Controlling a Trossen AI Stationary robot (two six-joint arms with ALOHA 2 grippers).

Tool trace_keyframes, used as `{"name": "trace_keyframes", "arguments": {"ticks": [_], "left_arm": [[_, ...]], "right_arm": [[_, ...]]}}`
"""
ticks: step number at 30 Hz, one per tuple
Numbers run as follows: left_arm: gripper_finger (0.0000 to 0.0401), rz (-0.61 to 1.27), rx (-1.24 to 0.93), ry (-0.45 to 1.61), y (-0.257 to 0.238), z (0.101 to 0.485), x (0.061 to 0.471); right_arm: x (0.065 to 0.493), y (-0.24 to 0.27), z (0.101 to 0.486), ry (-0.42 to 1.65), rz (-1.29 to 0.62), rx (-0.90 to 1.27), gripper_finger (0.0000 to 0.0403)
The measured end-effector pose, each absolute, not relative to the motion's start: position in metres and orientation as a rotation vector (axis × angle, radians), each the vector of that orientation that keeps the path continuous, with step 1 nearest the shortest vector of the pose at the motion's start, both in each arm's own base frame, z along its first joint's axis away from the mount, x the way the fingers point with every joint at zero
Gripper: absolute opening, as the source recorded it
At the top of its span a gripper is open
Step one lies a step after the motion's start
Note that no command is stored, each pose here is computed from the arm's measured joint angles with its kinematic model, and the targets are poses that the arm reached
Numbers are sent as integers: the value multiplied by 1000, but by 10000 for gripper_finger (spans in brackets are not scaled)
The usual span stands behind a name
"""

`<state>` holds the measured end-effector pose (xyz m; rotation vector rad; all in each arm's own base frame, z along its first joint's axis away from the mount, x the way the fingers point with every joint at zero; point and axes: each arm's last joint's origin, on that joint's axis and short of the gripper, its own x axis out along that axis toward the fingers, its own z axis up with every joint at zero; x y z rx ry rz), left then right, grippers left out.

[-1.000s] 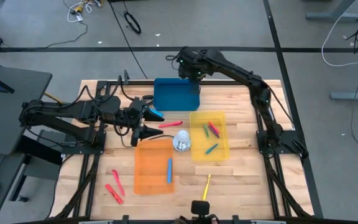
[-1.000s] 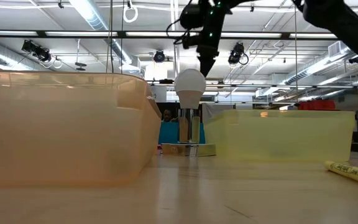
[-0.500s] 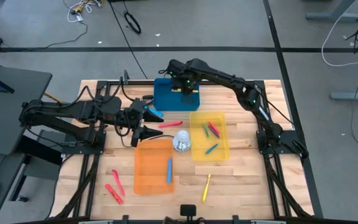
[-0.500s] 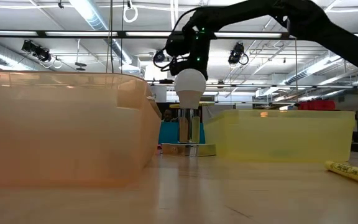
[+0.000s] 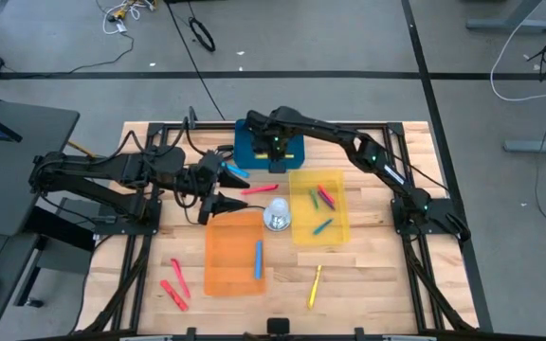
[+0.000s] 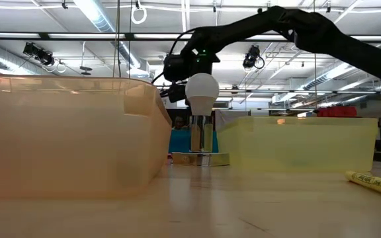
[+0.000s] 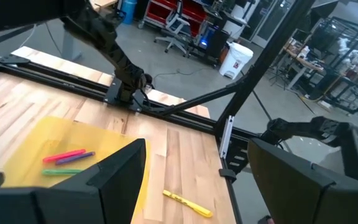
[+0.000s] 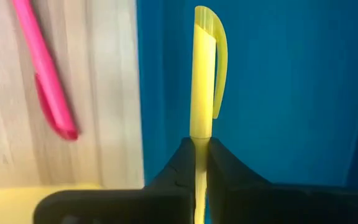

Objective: Pick & Place Markers
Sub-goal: Put the right yellow pen into the blue bin, then put the yellow pen into the blue bin

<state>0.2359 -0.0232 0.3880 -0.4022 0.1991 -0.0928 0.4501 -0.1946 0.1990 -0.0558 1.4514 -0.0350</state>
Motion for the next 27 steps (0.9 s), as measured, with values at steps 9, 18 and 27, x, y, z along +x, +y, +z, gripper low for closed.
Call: {"name": "trace_keyframes", "arguments": {"ticks": [9,18,27], "left_arm": [[286,-107,-403,201,-24,388,236],[286,-112,-408,202,-25,388,236],[286,-122,-408,205,-27,388,235]], "right_arm": [[453,-199,188,1438,-35,-16,4],[456,-195,188,1442,-42,-76,60],[458,-193,189,1435,-36,-86,124]]}}
